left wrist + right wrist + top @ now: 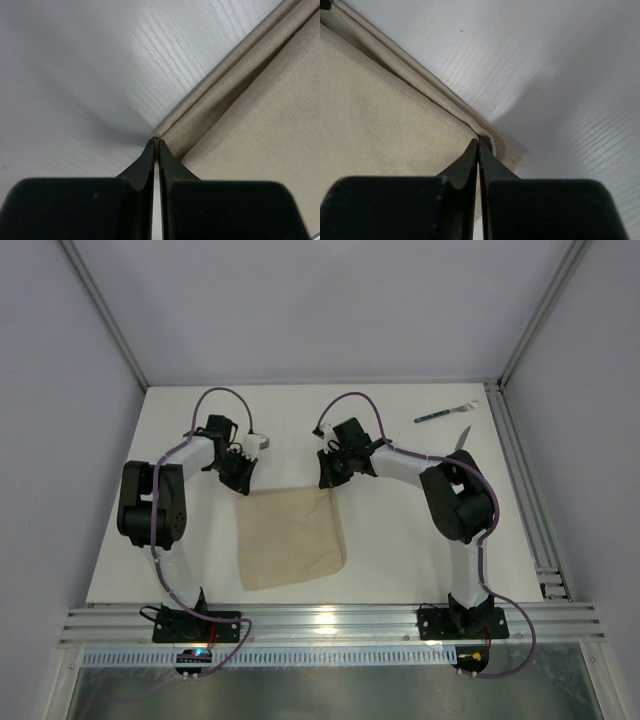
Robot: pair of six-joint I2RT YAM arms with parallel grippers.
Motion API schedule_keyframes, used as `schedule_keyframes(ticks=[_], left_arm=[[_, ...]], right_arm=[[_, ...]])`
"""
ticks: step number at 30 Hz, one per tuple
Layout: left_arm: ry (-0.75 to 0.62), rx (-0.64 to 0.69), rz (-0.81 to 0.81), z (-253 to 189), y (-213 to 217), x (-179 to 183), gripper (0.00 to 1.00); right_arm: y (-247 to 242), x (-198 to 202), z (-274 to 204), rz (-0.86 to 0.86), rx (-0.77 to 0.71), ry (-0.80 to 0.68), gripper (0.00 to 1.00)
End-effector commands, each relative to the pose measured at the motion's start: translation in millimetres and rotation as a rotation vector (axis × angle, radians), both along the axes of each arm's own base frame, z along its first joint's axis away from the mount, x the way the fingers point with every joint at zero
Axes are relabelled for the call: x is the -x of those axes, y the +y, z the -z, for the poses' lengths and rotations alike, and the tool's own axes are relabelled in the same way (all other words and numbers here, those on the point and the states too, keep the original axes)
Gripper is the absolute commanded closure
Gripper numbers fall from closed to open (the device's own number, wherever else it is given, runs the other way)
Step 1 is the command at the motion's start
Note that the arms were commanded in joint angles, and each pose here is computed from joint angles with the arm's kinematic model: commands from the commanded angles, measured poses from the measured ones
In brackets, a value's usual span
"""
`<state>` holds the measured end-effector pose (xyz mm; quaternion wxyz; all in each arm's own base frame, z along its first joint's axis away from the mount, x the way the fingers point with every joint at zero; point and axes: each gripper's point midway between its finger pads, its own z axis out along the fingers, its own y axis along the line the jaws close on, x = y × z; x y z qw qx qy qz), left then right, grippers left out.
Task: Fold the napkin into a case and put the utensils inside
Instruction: Smooth out the lower triangle-folded napkin at the center of the board.
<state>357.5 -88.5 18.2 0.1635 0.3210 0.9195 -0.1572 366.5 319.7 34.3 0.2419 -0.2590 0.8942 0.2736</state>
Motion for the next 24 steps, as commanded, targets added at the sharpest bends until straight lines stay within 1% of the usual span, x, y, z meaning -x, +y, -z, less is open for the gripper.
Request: schedule_keyframes(ticks=[1,6,10,14,21,24], left_arm=[[0.015,-0.049,0.007,1,10,15,1.00],[-0.029,-0.061,-0.002,-4,12,11,1.00],[-0.042,-0.072,-0.001,-5,15,10,1.00],[-0.043,-0.070,0.005,-6,14,11,1.00],[-0.070,-0.047,0.015,-11,10,9,1.00],[-0.083,-0.038,0.005,-13,9,5,1.00]], right_arm=[[-3,-5,-32,-0.015,-0.001,-0.097,0.96],[-17,-2,-21,-0.011,0.041,-0.072,0.96],[-22,-5,-24,0.016,0.009,-0.050,0.96],[-21,-9,-30,0.012,0.004,-0.068,0.96],[-21,-8,-28,0.010,0.016,-0.055,0.96],[-18,-10,-23,0.007,0.018,-0.037,0.94]])
